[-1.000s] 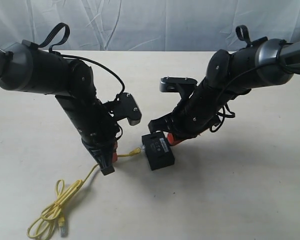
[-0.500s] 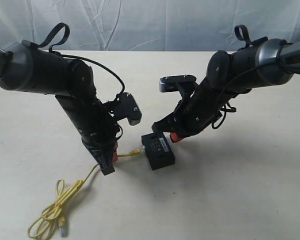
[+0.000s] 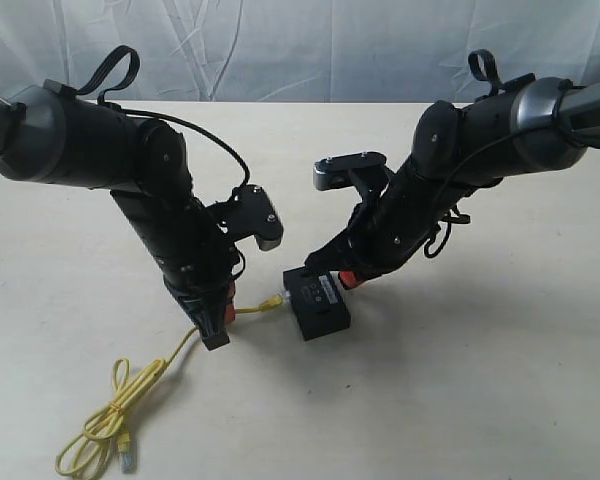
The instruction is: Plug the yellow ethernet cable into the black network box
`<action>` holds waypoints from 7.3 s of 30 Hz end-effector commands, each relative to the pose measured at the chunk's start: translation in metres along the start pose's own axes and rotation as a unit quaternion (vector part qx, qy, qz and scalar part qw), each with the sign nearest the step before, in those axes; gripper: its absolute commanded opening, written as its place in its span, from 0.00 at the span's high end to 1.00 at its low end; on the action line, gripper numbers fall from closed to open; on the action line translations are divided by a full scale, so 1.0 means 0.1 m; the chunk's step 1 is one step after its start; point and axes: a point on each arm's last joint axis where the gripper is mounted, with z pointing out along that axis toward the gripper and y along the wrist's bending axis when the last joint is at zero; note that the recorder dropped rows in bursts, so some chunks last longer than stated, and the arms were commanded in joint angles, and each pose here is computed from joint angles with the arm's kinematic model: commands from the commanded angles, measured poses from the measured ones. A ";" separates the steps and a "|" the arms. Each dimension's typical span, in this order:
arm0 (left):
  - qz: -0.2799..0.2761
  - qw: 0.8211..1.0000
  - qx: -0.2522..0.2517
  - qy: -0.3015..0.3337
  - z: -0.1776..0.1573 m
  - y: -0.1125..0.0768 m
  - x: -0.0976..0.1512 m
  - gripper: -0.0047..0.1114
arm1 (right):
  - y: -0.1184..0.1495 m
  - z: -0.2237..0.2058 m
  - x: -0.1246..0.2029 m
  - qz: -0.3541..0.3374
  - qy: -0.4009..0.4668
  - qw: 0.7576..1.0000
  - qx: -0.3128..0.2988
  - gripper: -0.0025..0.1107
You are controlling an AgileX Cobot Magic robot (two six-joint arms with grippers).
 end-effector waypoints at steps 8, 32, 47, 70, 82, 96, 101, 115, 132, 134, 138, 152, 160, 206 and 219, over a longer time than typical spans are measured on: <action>0.004 1.000 -0.002 -0.004 -0.01 -0.01 -0.02 0.96 | 0.13 -0.02 -0.03 -0.034 -0.023 0.997 -0.072 0.98; 0.005 1.000 -0.004 -0.004 -0.01 0.00 -0.02 0.96 | 0.09 0.06 0.03 -0.012 0.011 1.000 -0.004 0.98; 0.005 1.000 -0.005 -0.005 -0.01 0.00 -0.02 0.96 | 0.10 0.07 0.03 -0.024 0.012 1.000 0.013 0.98; 0.005 1.000 -0.006 -0.005 -0.01 0.00 -0.02 0.89 | -0.07 -0.65 -0.02 0.025 -0.033 0.999 0.017 0.98; 0.022 1.000 -0.016 -0.001 -0.13 -0.01 -0.02 0.65 | -0.03 -0.75 0.02 0.020 -0.019 1.000 0.009 0.98; -0.148 0.982 -0.107 -0.049 -1.14 -0.02 0.20 0.96 | 0.07 -1.01 0.61 0.037 -0.056 0.997 0.027 0.98; -0.257 0.956 -0.124 -0.073 -1.42 0.09 0.59 0.96 | -0.01 -1.22 0.84 0.080 -0.107 0.990 0.045 0.98; -0.370 0.847 -0.256 -0.283 -2.07 -0.57 1.53 0.96 | 0.06 -2.16 1.61 0.104 -0.293 0.945 0.104 0.98; -0.316 0.800 -0.319 -0.397 -2.25 -1.45 1.91 0.96 | 0.53 -2.59 2.60 0.007 -0.511 0.845 0.158 0.98; -0.316 0.800 -0.320 -0.397 -2.25 -1.45 1.91 0.96 | 0.54 -2.59 2.61 0.007 -0.514 0.843 0.157 0.98; -0.316 0.800 -0.320 -0.397 -2.25 -1.45 1.91 0.96 | 0.54 -2.59 2.61 0.007 -0.514 0.843 0.157 0.98; -0.314 0.801 -0.324 -0.393 -2.25 -1.45 1.91 0.96 | 0.59 -2.58 2.85 -0.020 -0.560 0.807 0.186 0.98; -0.314 0.801 -0.324 -0.393 -2.25 -1.45 1.91 0.96 | 0.46 -2.34 2.85 -0.007 -0.535 0.816 0.218 0.98; -0.314 0.801 -0.324 -0.393 -2.25 -1.45 1.91 0.96 | 0.03 -1.53 2.95 0.108 -0.482 0.828 0.264 0.98; -0.297 0.804 -0.344 -0.384 -2.25 -1.45 1.94 0.96 | 0.03 -1.53 2.95 0.108 -0.482 0.828 0.264 0.98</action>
